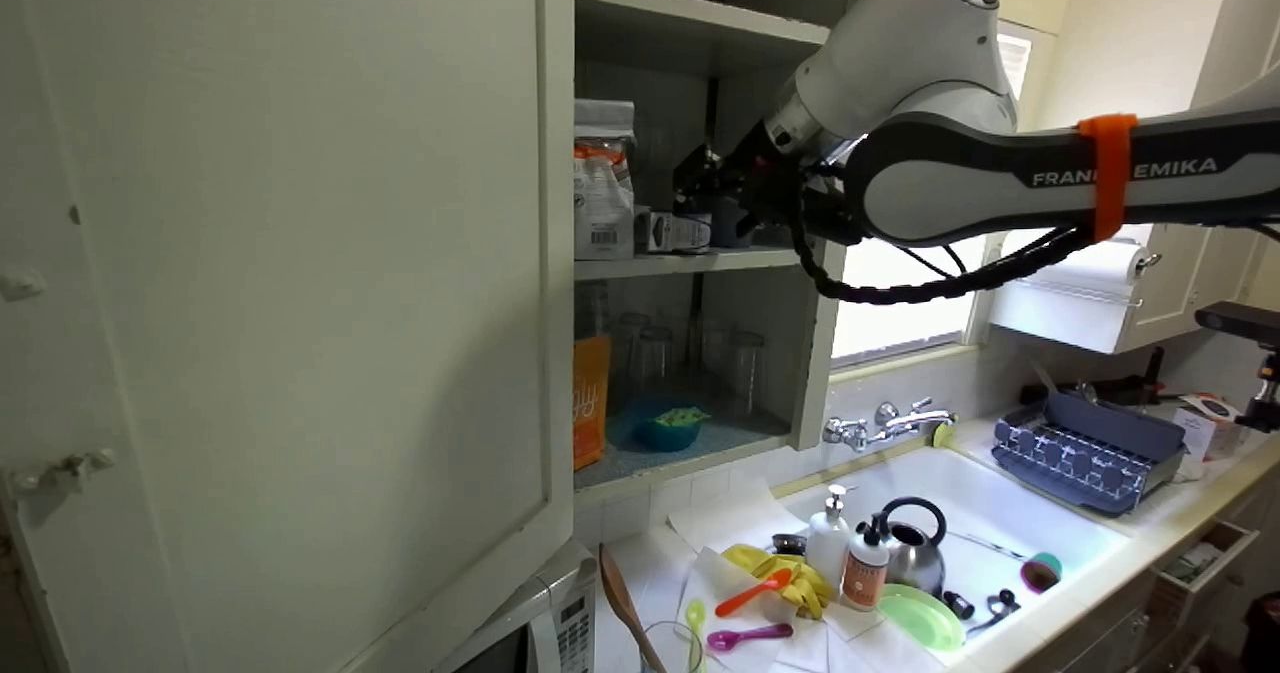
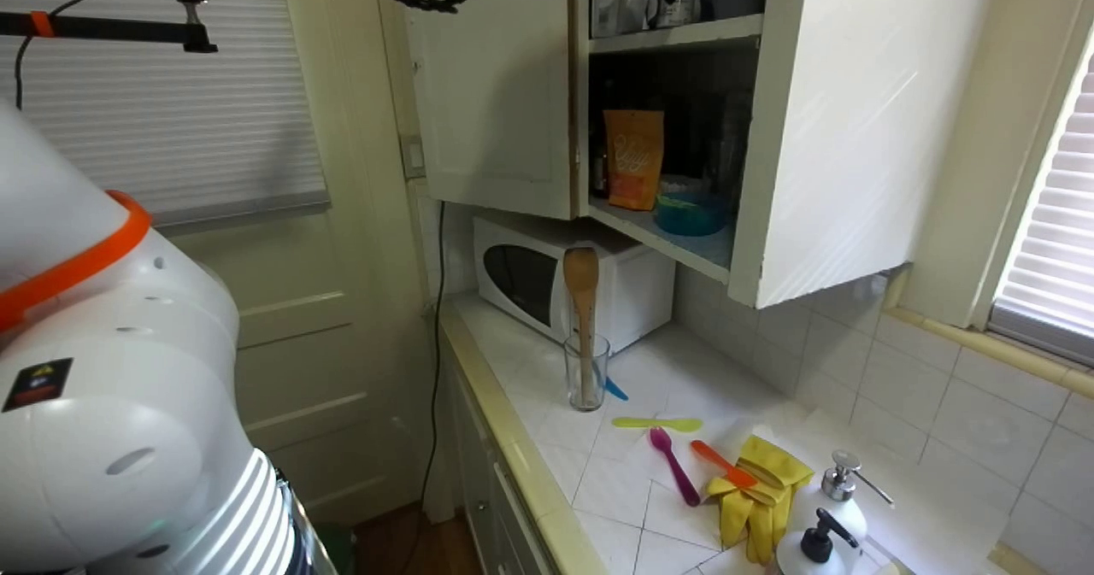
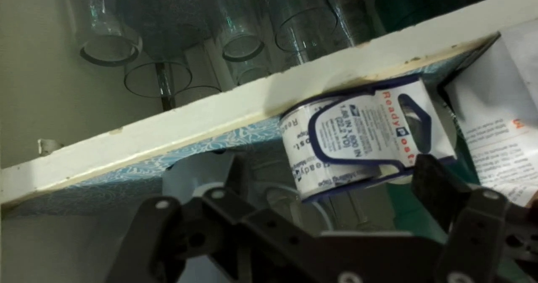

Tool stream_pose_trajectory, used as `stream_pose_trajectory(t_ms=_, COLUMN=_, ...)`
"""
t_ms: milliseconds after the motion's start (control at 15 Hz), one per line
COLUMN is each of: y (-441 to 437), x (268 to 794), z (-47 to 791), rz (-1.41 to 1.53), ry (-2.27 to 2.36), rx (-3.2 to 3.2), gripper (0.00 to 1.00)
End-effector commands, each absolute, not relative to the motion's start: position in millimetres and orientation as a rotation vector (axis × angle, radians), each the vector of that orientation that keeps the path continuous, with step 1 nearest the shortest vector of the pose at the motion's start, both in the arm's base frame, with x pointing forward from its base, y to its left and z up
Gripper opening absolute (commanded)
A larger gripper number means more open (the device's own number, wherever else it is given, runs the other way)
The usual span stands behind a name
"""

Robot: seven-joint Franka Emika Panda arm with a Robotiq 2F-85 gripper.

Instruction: Remove the blue object from the middle shelf and put it in the bottom shelf of the cabinet

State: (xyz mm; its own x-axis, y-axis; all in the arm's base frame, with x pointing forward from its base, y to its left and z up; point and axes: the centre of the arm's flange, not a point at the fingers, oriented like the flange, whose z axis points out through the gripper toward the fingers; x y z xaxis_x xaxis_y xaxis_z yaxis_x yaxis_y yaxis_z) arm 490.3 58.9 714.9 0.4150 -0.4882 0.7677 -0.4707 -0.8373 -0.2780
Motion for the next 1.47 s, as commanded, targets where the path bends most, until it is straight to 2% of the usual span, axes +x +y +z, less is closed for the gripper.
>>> stream_pose_trajectory(t_ms=0, y=66.2, x=508.5, z=710.3, rz=-1.435, ry=0.878, rx=-2.580, gripper=1.00)
stream_pose_trajectory(t_ms=933, y=61.7, x=508.4, z=719.1, rz=-1.540, ry=0.791, rx=-2.632, gripper=1.00)
stream_pose_trajectory(t_ms=1000, y=59.6, x=508.8, z=717.8, rz=-1.545, ry=0.791, rx=-2.640, gripper=0.96)
stream_pose_trajectory(t_ms=1067, y=57.8, x=509.3, z=716.9, rz=-1.546, ry=0.792, rx=-2.645, gripper=0.82)
stream_pose_trajectory(t_ms=1133, y=56.5, x=509.6, z=716.5, rz=-1.549, ry=0.792, rx=-2.650, gripper=0.72)
stream_pose_trajectory(t_ms=1200, y=55.6, x=510.1, z=716.0, rz=-1.550, ry=0.791, rx=-2.654, gripper=0.70)
stream_pose_trajectory(t_ms=1400, y=55.4, x=510.0, z=716.4, rz=-1.552, ry=0.781, rx=-2.664, gripper=0.45)
